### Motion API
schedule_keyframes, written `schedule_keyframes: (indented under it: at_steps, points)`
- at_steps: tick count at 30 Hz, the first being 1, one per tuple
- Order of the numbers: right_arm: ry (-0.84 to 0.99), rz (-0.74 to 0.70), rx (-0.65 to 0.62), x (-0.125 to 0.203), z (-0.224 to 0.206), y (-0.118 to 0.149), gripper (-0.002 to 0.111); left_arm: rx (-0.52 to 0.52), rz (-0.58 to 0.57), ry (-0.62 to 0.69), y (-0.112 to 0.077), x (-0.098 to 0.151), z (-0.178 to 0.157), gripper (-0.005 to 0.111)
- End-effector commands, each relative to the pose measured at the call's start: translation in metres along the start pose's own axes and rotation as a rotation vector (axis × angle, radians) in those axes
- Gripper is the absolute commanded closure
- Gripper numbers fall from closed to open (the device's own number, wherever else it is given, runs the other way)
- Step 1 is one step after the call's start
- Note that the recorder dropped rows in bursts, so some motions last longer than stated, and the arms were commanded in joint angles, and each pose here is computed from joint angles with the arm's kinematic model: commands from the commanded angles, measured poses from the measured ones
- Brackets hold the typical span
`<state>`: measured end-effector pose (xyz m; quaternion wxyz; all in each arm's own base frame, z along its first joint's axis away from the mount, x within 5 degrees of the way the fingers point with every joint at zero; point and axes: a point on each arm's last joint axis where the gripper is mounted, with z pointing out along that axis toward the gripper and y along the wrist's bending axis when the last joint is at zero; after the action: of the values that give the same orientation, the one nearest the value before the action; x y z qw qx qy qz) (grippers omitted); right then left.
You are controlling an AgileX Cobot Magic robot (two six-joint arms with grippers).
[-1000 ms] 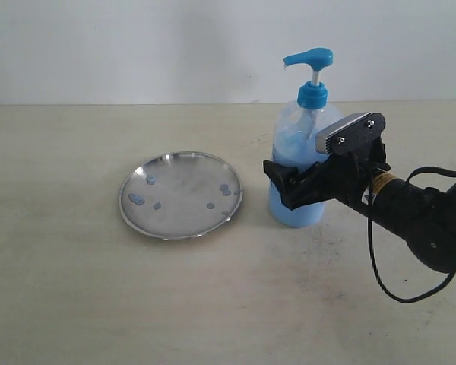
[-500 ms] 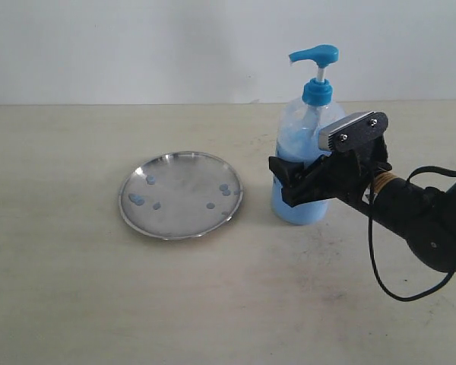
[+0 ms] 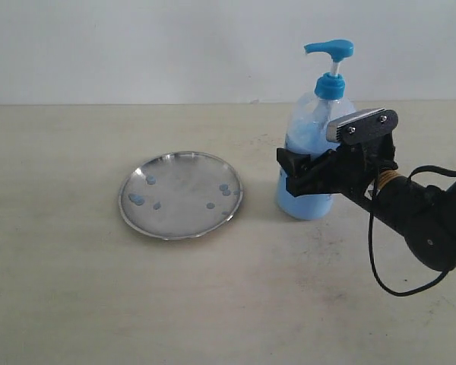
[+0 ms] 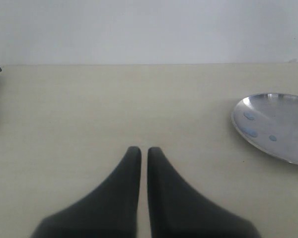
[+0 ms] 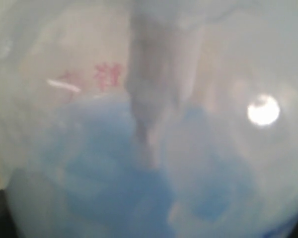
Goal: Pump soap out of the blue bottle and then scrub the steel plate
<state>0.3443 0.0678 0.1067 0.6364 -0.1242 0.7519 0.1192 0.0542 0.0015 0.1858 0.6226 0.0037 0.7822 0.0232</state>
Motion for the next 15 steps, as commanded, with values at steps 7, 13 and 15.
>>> schedule_keyframes:
  at_steps: [7, 13, 15]
  points:
    - [-0.101, 0.033, -0.009, -0.007, 0.018, 0.006, 0.108, 0.006, -0.003, -0.007, 0.000, 0.000, 0.000, 0.102]
    - [-0.121, -0.022, -0.034, -0.007, 0.030, 0.023, 0.108, 0.006, -0.003, -0.007, 0.000, 0.000, 0.000, 0.102]
    - [-0.119, -0.044, -0.035, -0.007, 0.031, 0.026, 0.108, 0.006, -0.003, -0.007, 0.000, 0.000, 0.000, 0.102]
